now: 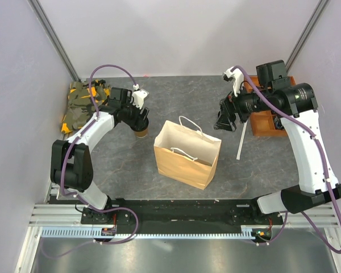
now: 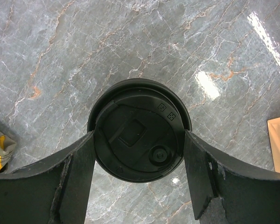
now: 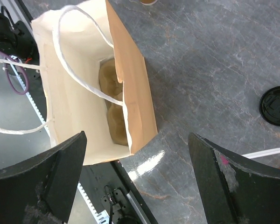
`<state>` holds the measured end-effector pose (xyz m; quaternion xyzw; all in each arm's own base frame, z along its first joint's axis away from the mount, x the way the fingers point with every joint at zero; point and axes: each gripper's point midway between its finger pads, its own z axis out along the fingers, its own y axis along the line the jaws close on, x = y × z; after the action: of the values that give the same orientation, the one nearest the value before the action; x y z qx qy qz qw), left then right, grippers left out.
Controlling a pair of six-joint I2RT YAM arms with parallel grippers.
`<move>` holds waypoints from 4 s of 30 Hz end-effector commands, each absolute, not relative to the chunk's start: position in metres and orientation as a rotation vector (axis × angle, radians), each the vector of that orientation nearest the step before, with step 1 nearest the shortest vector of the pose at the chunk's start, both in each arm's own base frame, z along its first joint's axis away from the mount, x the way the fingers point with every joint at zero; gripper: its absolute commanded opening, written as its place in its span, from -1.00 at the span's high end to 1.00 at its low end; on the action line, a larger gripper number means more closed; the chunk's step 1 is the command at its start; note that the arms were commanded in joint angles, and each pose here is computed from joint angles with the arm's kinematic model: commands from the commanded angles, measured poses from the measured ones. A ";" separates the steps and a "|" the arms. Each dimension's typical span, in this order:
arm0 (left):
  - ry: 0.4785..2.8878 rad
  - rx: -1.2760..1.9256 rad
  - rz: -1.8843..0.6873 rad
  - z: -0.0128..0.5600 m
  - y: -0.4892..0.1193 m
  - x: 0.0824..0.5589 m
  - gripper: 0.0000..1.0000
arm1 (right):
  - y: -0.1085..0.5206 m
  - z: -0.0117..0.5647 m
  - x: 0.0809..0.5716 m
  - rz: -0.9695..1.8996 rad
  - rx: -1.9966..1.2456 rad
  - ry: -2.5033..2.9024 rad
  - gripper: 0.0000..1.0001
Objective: Pack the takeout coffee
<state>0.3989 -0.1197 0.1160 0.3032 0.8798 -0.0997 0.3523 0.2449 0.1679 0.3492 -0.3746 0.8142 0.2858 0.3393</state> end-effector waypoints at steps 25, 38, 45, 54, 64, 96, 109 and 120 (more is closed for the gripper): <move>2.256 0.846 -0.286 0.128 -0.123 0.398 -0.32 | 0.201 0.341 0.213 0.769 -1.203 2.101 -0.96; 2.154 0.808 -0.359 0.173 -0.133 0.387 -0.13 | 0.207 0.314 0.238 0.656 -1.166 2.115 -0.83; 2.158 0.762 -0.398 0.182 -0.135 0.383 -0.10 | 0.227 0.315 0.237 0.767 -1.181 2.072 -0.67; 2.135 0.700 -0.440 0.209 -0.138 0.382 -0.07 | 0.230 0.309 0.249 0.717 -1.161 2.072 0.35; 2.122 0.647 -0.471 0.226 -0.141 0.378 -0.07 | 0.227 0.357 0.261 0.636 -1.059 1.870 1.00; 2.004 0.604 -0.563 0.284 -0.148 0.353 -0.04 | 0.221 0.328 0.223 0.559 -1.093 1.731 1.00; 1.743 0.738 -0.739 0.415 -0.168 0.284 -0.01 | 0.231 0.338 0.235 0.604 -0.982 1.767 1.00; 1.663 0.996 -0.831 0.407 -0.190 0.210 0.02 | 0.238 0.349 0.235 0.634 -0.990 1.715 1.00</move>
<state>0.2409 -0.1823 0.4169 0.3631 0.7053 -0.3255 0.5146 0.2335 0.2286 0.3134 -0.4133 0.7449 0.2425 0.4642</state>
